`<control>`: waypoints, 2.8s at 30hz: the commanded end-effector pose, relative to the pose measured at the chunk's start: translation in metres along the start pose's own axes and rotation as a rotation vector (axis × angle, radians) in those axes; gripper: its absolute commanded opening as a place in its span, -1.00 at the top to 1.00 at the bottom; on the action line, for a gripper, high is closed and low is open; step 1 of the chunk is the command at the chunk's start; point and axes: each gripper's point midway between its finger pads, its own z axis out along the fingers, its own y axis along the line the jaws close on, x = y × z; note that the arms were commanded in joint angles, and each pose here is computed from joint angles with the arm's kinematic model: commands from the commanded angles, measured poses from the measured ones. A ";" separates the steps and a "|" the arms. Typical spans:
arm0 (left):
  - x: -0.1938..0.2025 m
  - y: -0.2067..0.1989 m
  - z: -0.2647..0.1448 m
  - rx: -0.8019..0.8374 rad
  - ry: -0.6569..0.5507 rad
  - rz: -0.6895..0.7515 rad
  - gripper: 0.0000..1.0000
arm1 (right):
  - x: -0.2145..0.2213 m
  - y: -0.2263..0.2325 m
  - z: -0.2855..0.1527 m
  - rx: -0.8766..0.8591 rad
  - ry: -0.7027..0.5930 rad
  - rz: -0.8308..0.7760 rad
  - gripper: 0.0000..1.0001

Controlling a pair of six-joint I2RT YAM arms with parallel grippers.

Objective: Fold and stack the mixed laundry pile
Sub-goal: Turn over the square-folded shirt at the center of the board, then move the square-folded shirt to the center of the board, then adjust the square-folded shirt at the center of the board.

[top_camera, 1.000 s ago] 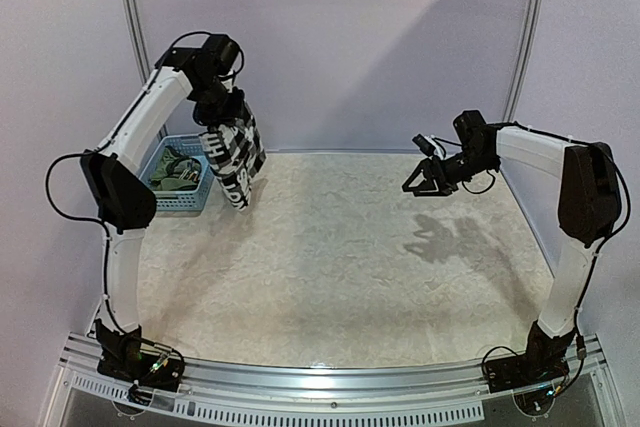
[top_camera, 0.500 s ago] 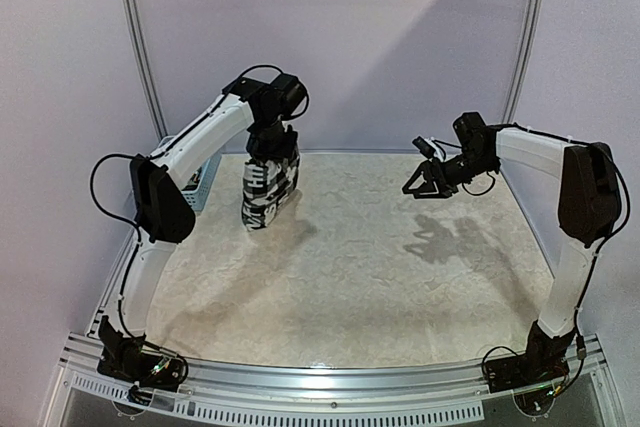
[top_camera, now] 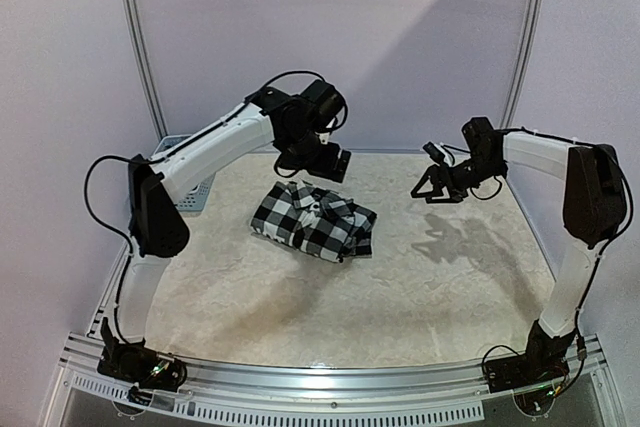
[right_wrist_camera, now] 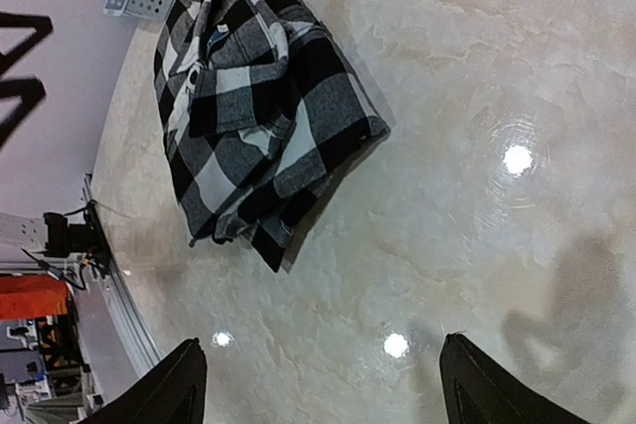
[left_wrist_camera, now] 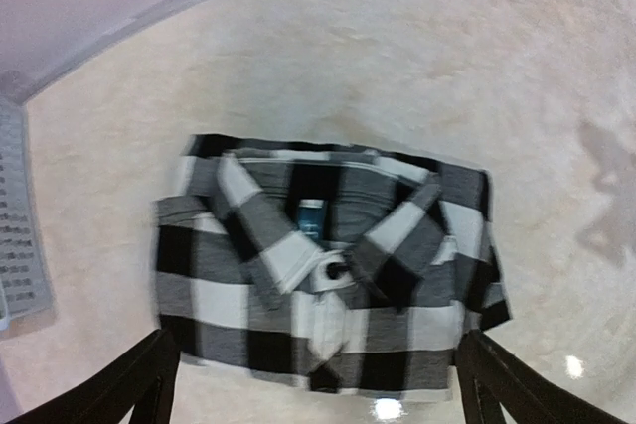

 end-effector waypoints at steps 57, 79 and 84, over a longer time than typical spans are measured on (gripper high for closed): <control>0.079 -0.011 0.067 0.445 0.047 -0.279 -0.01 | 0.031 -0.069 0.077 0.152 0.207 0.009 0.17; 0.080 0.062 0.056 0.348 0.072 -0.335 -0.12 | -0.052 0.001 0.039 -0.044 -0.036 -0.201 -0.42; 0.080 0.048 0.074 0.484 0.135 -0.387 0.02 | -0.047 -0.008 0.071 -0.088 0.038 -0.158 -0.37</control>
